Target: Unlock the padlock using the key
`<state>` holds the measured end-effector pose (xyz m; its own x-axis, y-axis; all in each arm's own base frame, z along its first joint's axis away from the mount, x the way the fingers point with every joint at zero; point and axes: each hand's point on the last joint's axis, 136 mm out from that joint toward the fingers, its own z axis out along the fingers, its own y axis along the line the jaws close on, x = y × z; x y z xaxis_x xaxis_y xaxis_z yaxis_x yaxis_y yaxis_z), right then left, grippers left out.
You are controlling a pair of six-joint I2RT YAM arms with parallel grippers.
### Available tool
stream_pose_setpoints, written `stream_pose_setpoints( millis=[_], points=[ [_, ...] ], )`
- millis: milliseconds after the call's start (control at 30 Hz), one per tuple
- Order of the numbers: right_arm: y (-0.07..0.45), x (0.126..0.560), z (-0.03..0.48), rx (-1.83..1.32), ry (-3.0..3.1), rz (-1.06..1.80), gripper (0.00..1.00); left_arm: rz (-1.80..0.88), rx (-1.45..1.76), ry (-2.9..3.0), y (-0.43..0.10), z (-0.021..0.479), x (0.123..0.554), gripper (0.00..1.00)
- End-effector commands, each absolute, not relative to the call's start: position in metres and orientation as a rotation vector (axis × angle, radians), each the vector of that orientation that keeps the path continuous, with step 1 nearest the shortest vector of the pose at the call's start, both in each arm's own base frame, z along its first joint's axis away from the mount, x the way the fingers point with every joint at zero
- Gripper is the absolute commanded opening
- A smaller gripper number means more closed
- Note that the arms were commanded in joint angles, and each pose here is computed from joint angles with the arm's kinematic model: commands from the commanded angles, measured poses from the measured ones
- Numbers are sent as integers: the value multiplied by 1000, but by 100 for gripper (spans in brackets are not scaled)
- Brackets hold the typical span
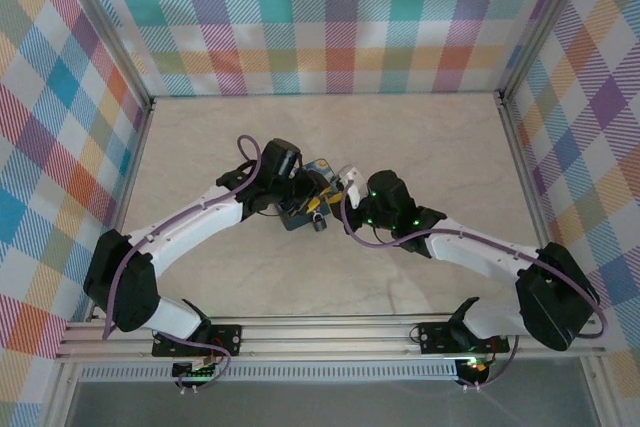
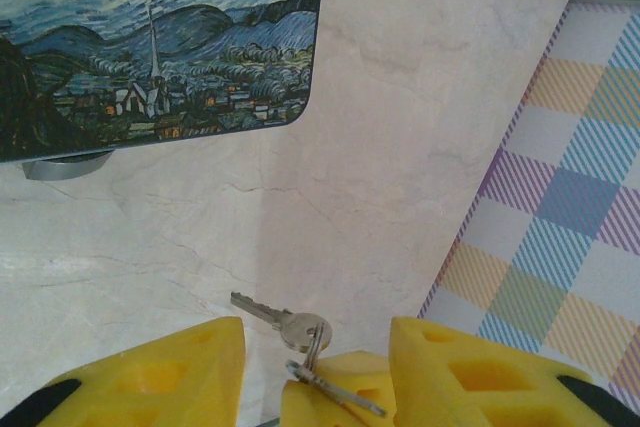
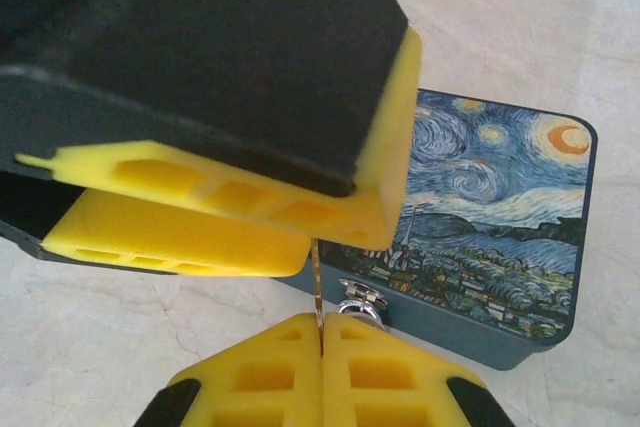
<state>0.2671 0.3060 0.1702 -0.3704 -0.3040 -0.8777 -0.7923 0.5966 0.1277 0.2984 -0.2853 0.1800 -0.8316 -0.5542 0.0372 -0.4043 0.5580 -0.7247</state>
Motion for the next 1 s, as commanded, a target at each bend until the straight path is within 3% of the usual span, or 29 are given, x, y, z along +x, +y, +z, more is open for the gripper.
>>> stream_pose_setpoints(
  millis=[0, 267, 600, 800, 867, 967],
  points=[
    [312, 273, 170, -903, 1888, 631, 3, -1129, -839, 2594, -284, 183, 303, 38],
    [319, 275, 164, -933, 1882, 573, 4, -1097, -841, 2613, -278, 178, 302, 17],
    [324, 273, 173, -933, 1840, 574, 4, -1061, -821, 2637, -273, 172, 301, 15],
    [325, 272, 180, -930, 1820, 557, 6, -1065, -769, 2670, -277, 169, 301, 0],
    [323, 273, 181, -921, 1817, 548, 11, -1069, -728, 2674, -276, 169, 301, 0],
    [317, 272, 181, -935, 1827, 524, 27, -1048, -542, 2682, -273, 174, 305, 0]
  ],
)
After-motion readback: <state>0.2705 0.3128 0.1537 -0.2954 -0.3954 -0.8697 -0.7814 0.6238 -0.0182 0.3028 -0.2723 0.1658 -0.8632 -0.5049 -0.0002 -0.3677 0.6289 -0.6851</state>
